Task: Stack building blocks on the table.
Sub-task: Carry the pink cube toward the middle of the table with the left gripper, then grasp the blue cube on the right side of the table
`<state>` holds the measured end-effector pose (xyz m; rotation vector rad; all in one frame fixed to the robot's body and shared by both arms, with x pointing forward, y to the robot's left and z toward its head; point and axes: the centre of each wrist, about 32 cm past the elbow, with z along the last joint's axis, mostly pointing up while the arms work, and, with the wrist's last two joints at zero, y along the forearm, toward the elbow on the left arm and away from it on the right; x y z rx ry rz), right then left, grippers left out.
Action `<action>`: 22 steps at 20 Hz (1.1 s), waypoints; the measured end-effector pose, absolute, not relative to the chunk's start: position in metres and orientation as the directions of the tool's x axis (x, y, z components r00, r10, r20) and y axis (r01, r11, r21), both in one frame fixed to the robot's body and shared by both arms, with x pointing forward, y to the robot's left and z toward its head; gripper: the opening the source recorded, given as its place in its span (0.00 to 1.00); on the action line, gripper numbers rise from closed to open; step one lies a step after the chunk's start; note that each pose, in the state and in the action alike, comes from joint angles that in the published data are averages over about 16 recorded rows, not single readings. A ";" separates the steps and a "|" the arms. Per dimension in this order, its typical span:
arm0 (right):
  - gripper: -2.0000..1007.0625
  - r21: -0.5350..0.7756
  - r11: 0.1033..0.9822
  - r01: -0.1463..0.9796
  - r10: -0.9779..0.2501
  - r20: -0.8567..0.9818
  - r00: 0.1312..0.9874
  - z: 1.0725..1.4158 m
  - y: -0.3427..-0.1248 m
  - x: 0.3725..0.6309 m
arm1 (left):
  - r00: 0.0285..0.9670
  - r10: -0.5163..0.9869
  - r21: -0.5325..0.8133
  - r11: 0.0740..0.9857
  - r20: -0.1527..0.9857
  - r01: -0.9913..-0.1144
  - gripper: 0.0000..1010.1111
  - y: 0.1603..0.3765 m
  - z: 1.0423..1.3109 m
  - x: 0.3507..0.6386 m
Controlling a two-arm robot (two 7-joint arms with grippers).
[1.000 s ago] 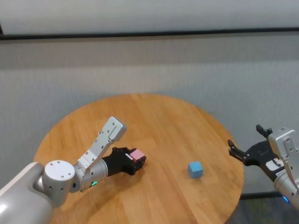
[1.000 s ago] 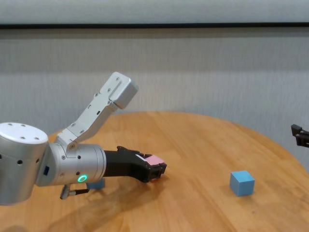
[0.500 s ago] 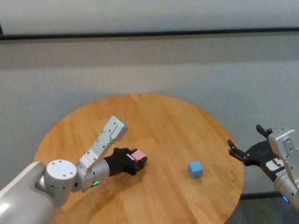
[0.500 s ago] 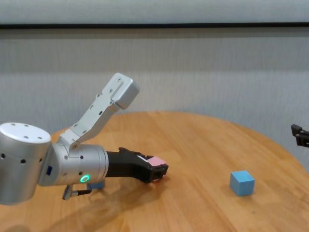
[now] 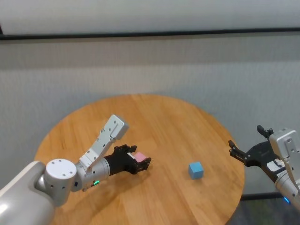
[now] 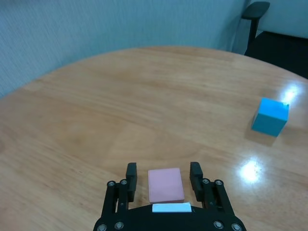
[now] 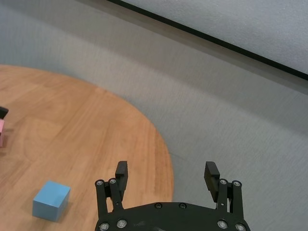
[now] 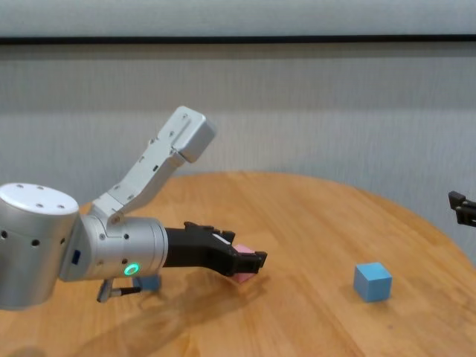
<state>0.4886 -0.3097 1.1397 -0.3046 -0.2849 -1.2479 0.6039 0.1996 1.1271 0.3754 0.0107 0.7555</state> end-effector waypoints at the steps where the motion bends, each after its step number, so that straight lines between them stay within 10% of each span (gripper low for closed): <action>1: 0.99 -0.070 0.287 0.955 -0.880 0.374 0.292 1.140 -0.310 0.489 | 0.730 0.672 0.331 0.666 0.125 -0.669 0.71 0.201 1.129 0.603; 11: 0.99 -0.070 0.287 0.955 -0.880 0.374 0.292 1.140 -0.310 0.489 | 0.711 0.689 0.265 0.666 0.143 -0.698 0.95 0.226 1.160 0.589; 22: 0.99 -0.070 0.287 0.955 -0.880 0.374 0.292 1.140 -0.310 0.489 | 0.674 0.717 0.232 0.635 0.178 -0.737 0.99 0.272 1.183 0.557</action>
